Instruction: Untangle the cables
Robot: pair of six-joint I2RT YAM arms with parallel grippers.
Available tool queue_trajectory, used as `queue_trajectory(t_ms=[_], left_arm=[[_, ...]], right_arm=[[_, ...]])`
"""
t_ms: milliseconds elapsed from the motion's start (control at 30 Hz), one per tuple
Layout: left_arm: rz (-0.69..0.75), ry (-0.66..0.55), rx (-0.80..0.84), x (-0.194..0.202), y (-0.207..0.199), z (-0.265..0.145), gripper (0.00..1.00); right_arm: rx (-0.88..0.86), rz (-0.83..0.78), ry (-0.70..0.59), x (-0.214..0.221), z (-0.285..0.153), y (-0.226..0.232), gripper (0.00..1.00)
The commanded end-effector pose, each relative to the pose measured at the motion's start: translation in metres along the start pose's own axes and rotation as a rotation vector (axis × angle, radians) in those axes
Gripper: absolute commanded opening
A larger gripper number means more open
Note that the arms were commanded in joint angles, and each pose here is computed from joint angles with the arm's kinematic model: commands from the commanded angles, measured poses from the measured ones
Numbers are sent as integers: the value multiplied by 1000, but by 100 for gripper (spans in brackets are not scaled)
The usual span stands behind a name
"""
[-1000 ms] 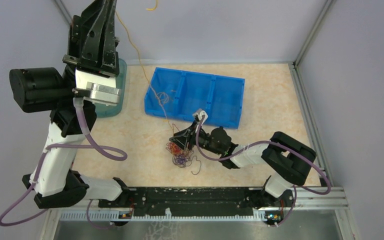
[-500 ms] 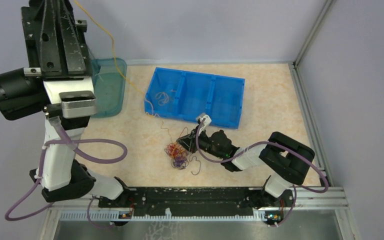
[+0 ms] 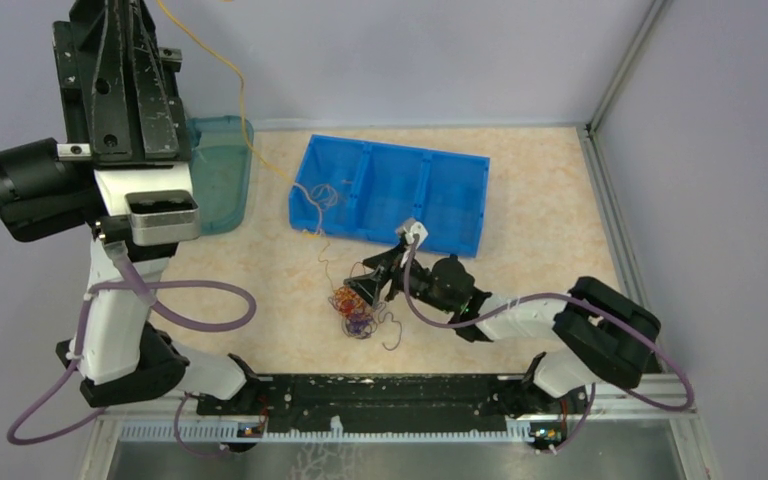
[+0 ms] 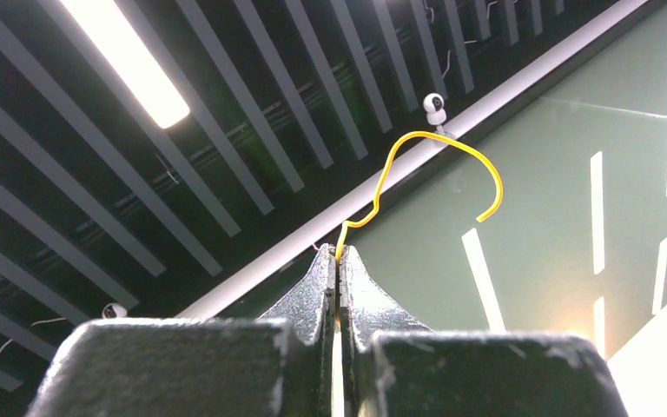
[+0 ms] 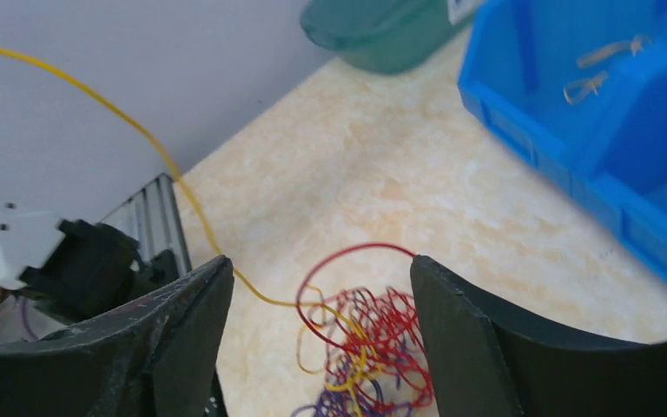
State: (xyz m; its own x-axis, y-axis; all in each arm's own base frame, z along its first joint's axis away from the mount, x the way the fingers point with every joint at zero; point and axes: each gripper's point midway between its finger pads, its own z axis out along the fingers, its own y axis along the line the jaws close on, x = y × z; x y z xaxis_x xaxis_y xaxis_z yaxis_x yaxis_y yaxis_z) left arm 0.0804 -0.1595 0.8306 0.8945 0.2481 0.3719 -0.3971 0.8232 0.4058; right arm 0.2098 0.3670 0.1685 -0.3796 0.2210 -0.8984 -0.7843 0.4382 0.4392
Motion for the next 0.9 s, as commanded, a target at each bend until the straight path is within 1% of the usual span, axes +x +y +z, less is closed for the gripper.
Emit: queue_trajectory(t_ms=[0,200,300,400,633,800,833,867], left_arm=[[-15,-25,5,-10,6,-3,0],[-41,-14,22,-8,-3,-5,0],[-43,-9,29,-7,-5,-6,0],[-43,-6,36,-6,-8,-6,0],[-37,-13,35,-7,-5,-5,0],[-36,-14,36,-8,-3,-5,0],[-35,-15,36,-9,-2,-5,0],[-33,-15,35,-9,-1,-5,0]], right_arm=[[-232,-140,-143,-75,4,66,77],[-420,-197,-161,-104,0,111,77],[-513,-199,-155,-109,-2,129,75],[-541,-194,-136,-106,2,133,72],[-442,-205,-61,-83,34,108,60],[-389,-212,-25,-67,55,93,58],[-364,-214,-24,-67,60,88,56],[-340,-218,-17,-65,64,83,51]])
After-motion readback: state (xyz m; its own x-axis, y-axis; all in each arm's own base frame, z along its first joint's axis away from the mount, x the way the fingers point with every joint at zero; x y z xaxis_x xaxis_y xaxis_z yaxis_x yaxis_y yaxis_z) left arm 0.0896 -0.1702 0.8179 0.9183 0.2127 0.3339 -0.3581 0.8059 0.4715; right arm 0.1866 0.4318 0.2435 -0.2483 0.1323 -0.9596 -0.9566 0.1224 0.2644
